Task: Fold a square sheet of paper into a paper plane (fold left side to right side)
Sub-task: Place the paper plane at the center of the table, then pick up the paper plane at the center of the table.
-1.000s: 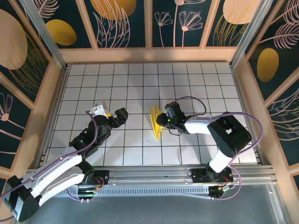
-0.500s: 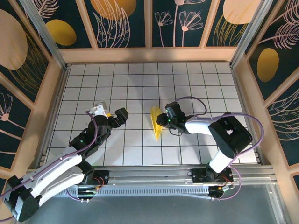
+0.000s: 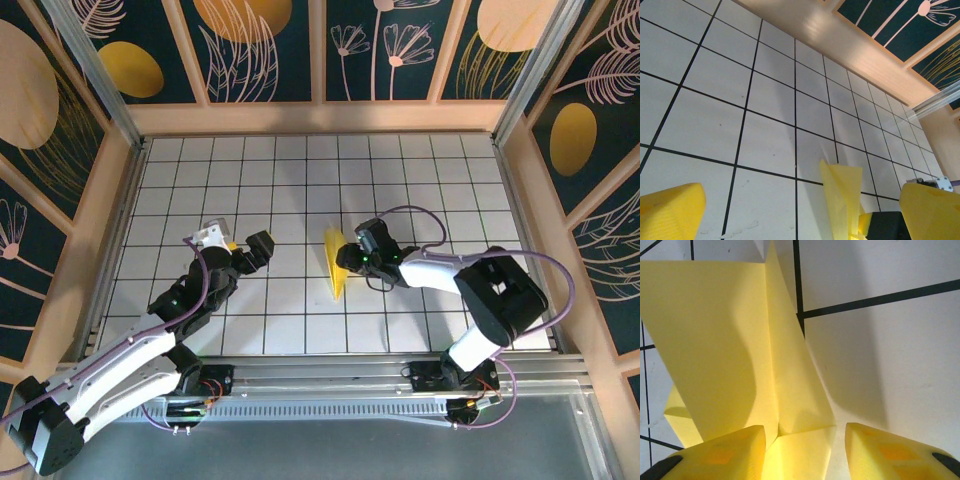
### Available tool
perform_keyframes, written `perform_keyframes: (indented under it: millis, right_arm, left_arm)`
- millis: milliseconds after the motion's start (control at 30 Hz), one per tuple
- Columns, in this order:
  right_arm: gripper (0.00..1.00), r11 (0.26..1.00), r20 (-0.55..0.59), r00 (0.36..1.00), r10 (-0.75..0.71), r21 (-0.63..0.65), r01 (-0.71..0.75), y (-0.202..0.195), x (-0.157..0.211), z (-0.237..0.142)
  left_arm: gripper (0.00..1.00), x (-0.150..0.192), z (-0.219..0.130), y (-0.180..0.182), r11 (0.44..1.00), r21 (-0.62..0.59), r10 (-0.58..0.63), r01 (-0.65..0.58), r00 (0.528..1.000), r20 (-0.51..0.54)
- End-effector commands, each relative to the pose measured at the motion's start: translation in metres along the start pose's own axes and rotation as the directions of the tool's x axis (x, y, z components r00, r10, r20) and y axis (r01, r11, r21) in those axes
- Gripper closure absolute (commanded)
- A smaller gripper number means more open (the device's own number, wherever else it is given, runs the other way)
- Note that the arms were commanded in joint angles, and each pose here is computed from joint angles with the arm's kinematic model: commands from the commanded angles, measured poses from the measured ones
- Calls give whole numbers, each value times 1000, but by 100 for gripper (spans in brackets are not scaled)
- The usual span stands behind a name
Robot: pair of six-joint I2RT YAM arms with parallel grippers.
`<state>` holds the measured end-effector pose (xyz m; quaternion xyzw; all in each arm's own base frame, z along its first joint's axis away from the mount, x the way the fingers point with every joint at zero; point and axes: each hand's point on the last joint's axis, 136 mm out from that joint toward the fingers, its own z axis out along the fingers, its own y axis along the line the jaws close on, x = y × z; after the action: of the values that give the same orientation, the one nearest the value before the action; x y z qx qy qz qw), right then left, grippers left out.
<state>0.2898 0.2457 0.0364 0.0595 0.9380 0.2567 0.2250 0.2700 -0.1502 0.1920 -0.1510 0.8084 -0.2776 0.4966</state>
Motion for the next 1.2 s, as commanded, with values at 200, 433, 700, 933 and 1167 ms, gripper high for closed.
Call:
perform_keyframes:
  millis: [200,433,700,933,1167]
  right_arm:
    - [44,992,19,993,-115,58,114,18,-19,-50]
    - [47,987,-125,980,-153,21,157,43,8,-45]
    - [54,985,-185,971,-152,56,165,44,24,-19]
    - [62,982,-205,967,-152,78,171,40,28,-10]
    - [69,980,-210,966,-148,99,172,35,29,-6]
  left_arm:
    - [1,-7,-1,0,1000,3,-12,11,999,34]
    - [1,-8,-2,1,1000,2,-6,6,999,39]
    - [1,-6,-5,4,1000,-1,-10,10,999,40]
    - [1,-7,-7,8,1000,-6,-14,14,999,50]
    - [1,-7,-7,7,1000,-8,-9,9,999,51]
